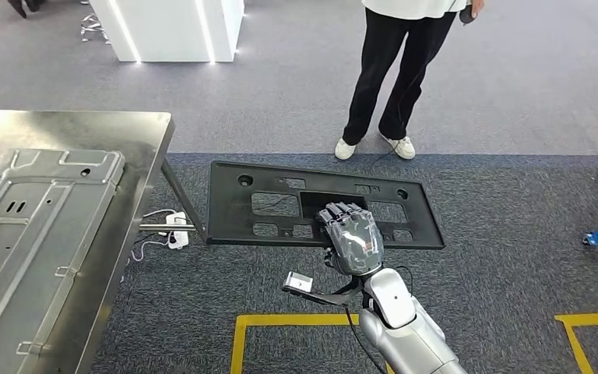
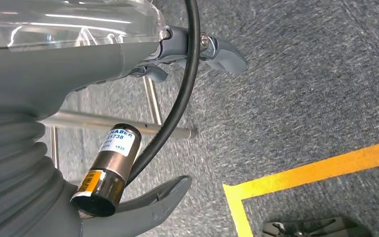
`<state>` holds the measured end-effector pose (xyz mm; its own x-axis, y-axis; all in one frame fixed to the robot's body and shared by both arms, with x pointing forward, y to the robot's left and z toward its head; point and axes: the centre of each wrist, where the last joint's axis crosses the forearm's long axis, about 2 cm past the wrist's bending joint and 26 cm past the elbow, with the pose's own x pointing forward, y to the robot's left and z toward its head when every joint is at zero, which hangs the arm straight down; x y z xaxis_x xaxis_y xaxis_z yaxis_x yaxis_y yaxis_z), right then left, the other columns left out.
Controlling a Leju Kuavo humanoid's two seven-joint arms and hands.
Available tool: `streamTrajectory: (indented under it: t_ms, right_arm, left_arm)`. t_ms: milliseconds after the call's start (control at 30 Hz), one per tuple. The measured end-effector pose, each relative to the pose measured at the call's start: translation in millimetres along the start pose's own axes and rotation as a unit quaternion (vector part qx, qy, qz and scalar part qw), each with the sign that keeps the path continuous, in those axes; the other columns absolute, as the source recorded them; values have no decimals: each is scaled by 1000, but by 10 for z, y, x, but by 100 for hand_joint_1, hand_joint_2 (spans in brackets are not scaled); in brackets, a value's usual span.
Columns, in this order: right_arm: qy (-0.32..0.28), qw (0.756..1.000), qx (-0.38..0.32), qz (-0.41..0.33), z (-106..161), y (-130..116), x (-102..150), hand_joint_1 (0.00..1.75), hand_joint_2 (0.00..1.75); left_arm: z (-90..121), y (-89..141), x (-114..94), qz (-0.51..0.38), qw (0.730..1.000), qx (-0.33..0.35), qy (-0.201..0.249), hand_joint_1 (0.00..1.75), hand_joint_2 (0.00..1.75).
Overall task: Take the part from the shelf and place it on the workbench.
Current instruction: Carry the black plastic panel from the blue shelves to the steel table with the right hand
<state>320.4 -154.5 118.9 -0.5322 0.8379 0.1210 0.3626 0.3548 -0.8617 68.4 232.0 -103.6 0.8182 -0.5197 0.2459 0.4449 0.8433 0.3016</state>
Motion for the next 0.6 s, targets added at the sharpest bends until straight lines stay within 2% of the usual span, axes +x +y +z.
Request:
streamTrajectory:
  t_ms: [600]
  right_arm:
    - [-1, 1000, -3, -2, -20, -7, 15, 166, 175]
  left_arm:
    - [1, 1, -16, 0, 1000, 1, 1, 0, 175]
